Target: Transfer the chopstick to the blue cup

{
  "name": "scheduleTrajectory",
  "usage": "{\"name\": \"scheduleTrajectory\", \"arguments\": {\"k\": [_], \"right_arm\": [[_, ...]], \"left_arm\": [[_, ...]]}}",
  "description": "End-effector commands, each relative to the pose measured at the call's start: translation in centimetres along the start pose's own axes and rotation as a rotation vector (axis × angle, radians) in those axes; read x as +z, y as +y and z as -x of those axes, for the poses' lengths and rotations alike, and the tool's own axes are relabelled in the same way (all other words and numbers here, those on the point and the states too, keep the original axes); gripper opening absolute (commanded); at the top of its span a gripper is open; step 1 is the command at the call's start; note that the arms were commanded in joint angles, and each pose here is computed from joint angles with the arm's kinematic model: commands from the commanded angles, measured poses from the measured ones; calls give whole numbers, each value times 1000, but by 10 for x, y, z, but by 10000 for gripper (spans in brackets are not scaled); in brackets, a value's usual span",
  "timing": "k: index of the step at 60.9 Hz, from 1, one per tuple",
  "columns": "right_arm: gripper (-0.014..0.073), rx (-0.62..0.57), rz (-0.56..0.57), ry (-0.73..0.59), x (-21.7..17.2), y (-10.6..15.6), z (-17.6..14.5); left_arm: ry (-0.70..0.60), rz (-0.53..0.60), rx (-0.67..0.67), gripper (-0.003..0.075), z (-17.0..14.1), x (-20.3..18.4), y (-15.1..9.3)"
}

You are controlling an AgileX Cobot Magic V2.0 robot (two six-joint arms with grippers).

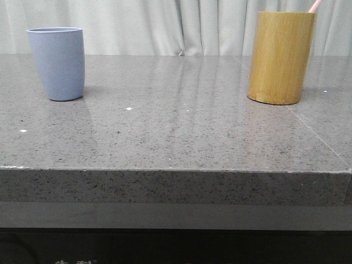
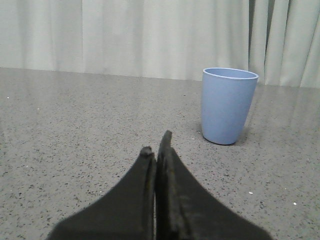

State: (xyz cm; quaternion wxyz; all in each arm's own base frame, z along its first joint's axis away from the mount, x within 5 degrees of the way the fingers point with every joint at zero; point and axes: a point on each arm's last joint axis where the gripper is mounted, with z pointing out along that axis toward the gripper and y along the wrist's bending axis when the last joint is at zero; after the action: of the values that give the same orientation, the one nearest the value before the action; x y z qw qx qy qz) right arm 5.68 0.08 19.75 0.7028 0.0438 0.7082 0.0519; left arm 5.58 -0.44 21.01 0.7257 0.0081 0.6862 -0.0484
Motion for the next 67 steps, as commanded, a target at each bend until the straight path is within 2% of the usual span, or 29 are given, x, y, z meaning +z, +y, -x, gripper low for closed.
{"name": "scheduleTrajectory", "arguments": {"k": [1, 47, 57, 67], "right_arm": [[-67, -20, 6, -116, -2, 1, 11], [-67, -20, 6, -116, -2, 1, 11], [-67, -20, 8, -141, -3, 1, 15], [-67, -19, 15, -183, -9, 5, 41]], "left_arm": [[-90, -8, -5, -19, 5, -2, 0], [-94, -8, -6, -19, 6, -2, 0], [-223, -10, -30, -19, 23, -5, -1], [-296, -20, -61, -19, 60, -13, -3]]}}
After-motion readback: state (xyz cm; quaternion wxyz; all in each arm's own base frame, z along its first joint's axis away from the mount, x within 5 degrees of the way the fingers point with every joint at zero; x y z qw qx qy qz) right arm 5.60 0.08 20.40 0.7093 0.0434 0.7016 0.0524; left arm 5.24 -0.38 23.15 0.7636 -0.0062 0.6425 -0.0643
